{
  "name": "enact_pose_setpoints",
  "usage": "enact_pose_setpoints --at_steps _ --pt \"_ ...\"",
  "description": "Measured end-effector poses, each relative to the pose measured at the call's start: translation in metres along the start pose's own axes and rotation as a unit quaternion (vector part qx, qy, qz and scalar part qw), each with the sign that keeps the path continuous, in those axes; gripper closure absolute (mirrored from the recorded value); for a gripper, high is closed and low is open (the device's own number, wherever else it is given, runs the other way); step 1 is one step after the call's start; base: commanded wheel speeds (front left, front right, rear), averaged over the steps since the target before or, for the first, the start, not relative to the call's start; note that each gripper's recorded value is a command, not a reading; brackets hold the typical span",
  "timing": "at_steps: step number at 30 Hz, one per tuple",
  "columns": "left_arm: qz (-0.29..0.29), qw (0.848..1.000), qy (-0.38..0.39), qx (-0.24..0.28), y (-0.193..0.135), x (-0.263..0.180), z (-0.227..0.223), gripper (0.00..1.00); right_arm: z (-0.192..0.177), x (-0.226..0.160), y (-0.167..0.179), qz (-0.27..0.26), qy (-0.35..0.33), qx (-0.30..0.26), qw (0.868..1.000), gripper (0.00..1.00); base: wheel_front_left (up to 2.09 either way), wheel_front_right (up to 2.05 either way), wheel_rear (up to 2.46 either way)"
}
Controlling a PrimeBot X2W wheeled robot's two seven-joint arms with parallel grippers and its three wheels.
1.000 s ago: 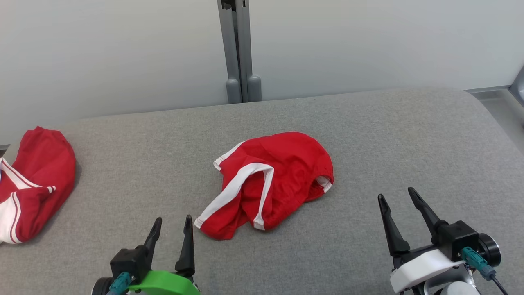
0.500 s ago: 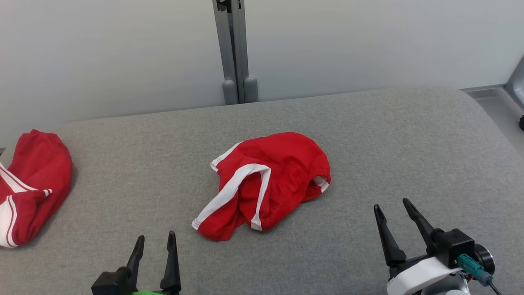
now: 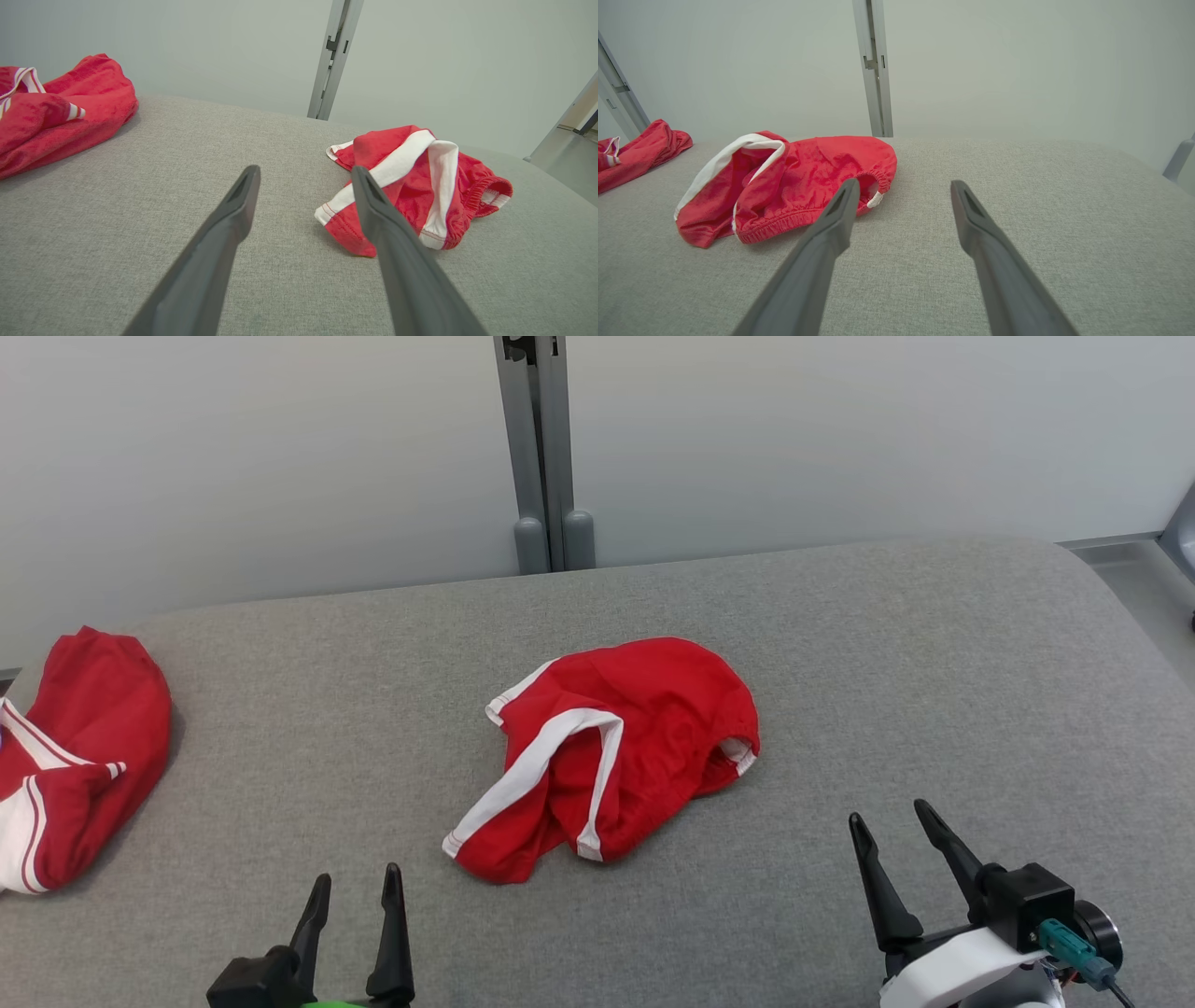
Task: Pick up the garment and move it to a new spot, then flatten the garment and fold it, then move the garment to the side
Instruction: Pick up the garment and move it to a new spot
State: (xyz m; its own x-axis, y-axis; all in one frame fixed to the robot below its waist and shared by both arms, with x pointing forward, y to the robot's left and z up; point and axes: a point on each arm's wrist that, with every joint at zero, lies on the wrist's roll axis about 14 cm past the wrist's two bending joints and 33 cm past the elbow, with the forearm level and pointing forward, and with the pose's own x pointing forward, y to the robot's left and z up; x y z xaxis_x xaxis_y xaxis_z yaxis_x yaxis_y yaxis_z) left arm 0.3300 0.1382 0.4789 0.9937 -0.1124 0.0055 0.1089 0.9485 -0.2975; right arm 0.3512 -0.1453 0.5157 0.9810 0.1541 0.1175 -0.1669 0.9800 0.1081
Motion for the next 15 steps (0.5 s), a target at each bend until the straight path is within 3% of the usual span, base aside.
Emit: enact_pose_setpoints --at_steps 15 --pt "0.0 1.0 0.005 -0.002 -0.001 -0.0011 -0.0031 0.0 -0.0037 -0.0003 -0.0003 0.0 0.006 0.0 1.0 0.0 0.0 0.0 0.0"
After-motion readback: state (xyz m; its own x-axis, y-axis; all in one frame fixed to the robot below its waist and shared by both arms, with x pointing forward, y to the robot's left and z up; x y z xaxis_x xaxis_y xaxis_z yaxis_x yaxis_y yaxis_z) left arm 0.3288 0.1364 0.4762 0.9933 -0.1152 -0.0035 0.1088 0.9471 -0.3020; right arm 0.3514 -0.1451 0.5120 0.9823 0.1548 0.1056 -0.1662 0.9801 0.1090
